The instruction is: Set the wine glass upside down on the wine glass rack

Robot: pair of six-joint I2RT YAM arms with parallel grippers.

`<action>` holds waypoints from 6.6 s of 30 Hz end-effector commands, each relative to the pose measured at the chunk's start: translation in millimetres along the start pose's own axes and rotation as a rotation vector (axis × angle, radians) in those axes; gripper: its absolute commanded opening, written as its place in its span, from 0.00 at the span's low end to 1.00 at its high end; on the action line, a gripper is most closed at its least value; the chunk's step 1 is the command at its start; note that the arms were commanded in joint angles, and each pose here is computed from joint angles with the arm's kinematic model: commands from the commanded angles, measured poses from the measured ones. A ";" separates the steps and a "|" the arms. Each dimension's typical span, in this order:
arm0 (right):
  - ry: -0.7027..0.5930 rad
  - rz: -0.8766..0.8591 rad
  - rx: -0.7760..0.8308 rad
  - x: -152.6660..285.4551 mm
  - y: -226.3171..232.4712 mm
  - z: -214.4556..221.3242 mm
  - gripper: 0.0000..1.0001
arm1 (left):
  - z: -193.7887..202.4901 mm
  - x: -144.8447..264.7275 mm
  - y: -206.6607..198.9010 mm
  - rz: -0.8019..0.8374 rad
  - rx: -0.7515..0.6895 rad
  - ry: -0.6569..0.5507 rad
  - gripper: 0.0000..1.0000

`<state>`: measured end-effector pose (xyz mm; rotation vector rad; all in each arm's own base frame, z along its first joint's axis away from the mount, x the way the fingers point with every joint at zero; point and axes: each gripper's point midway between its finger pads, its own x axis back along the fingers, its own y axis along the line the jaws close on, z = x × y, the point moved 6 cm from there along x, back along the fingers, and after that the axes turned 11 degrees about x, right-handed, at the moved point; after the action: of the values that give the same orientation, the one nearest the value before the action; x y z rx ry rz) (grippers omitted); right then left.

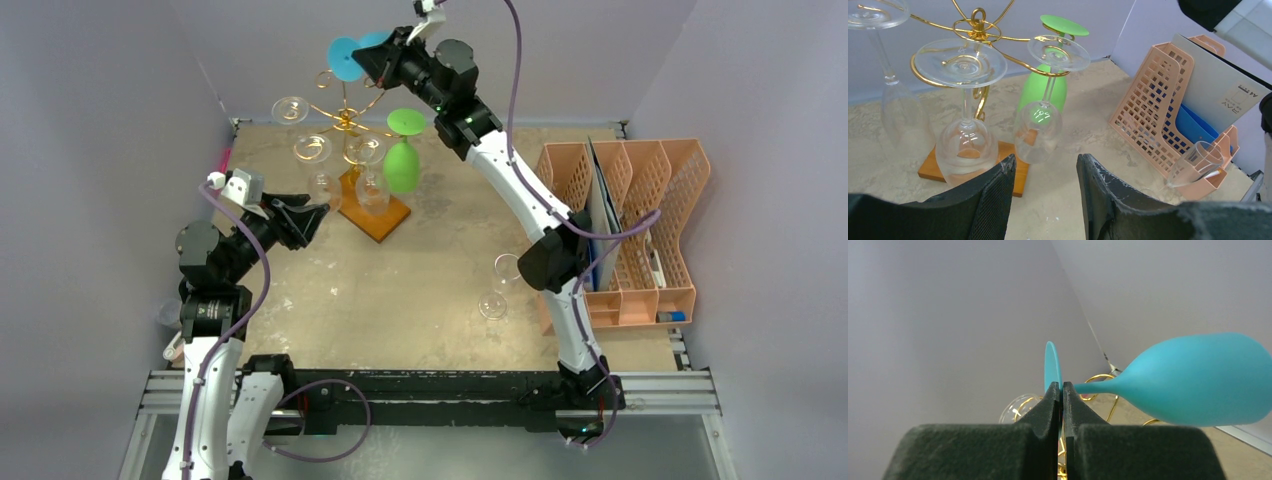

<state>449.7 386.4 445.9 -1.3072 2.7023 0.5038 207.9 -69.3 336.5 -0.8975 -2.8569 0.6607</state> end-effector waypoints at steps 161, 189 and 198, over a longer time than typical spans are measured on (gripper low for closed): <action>0.747 0.574 -0.076 330.4 -2.1 35.8 0.59 | -15.8 15.4 -4.0 -0.112 0.016 -0.108 0.56; 1.166 0.559 0.115 386.8 54.4 105.8 0.32 | -7.6 13.0 8.7 -0.181 0.058 -0.087 0.56; 1.238 0.582 0.098 384.3 51.7 122.1 0.28 | -6.9 13.8 8.0 -0.180 0.061 -0.087 0.56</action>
<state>166.1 173.2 259.5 -0.9191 3.9882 -0.6895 203.6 -53.3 334.0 -0.6077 -2.9147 0.7746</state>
